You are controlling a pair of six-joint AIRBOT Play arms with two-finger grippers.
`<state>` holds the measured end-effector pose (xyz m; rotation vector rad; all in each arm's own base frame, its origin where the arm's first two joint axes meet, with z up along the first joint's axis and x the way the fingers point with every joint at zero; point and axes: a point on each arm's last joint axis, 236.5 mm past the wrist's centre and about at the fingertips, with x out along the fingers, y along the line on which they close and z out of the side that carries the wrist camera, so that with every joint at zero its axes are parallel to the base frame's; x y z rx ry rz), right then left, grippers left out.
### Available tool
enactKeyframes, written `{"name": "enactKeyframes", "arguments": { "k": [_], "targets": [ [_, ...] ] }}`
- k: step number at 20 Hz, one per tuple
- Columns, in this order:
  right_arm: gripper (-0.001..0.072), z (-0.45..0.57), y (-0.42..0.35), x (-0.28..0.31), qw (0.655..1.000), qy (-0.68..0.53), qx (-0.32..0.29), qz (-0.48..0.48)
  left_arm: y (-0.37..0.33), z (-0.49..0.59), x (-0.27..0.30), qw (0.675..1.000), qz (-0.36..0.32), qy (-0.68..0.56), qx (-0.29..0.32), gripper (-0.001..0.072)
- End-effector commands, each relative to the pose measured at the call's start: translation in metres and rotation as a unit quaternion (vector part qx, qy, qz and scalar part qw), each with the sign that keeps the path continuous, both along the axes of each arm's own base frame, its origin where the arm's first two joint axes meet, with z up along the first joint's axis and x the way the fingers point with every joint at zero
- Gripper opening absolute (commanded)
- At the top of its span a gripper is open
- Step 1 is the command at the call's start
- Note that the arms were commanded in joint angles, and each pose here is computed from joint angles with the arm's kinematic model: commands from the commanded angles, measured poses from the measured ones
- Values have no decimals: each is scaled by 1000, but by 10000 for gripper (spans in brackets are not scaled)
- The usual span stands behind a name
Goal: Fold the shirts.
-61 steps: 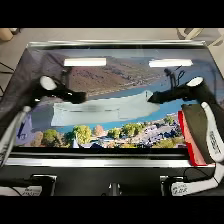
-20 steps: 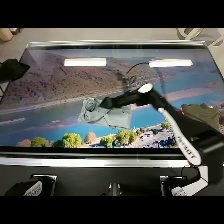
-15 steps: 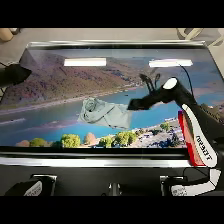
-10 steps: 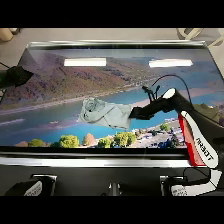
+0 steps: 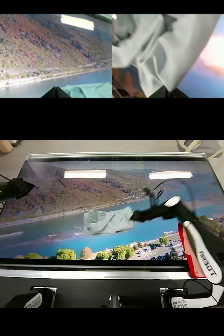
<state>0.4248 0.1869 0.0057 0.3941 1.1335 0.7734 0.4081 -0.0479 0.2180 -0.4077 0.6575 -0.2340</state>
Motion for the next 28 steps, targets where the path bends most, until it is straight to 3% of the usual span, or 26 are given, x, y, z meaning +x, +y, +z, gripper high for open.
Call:
{"name": "enactKeyframes", "arguments": {
  "k": [1, 6, 13, 19, 21, 24, 28],
  "targets": [
    [13, 111, -64, 16, 995, -99, 8, 7, 1, 1, 1, 1000, 2, -2, -1, 25],
    [14, 188, -212, -3, 980, -143, -97, -102, 1, 2, 2, 1000, 4, -6, -1, 25],
    [13, 210, -360, -24, 935, -169, -131, -283, 1, 2, 2, 1000, 0, -9, 5, 25],
    [13, 204, -401, -60, 926, -142, -144, -320, 2, 2, 3, 1000, 0, -9, 6, 25],
    [14, 195, -415, -84, 920, -108, -182, -331, 2, 4, 4, 1000, 1, -14, 7, 25],
    [14, 175, -429, -132, 902, -8, -247, -354, 3, 5, 5, 1000, -4, -20, 15, 25],
    [14, 120, -412, -202, 890, 145, -267, -340, 2, 6, 5, 1000, -4, -23, 15, 25]
  ]
}}
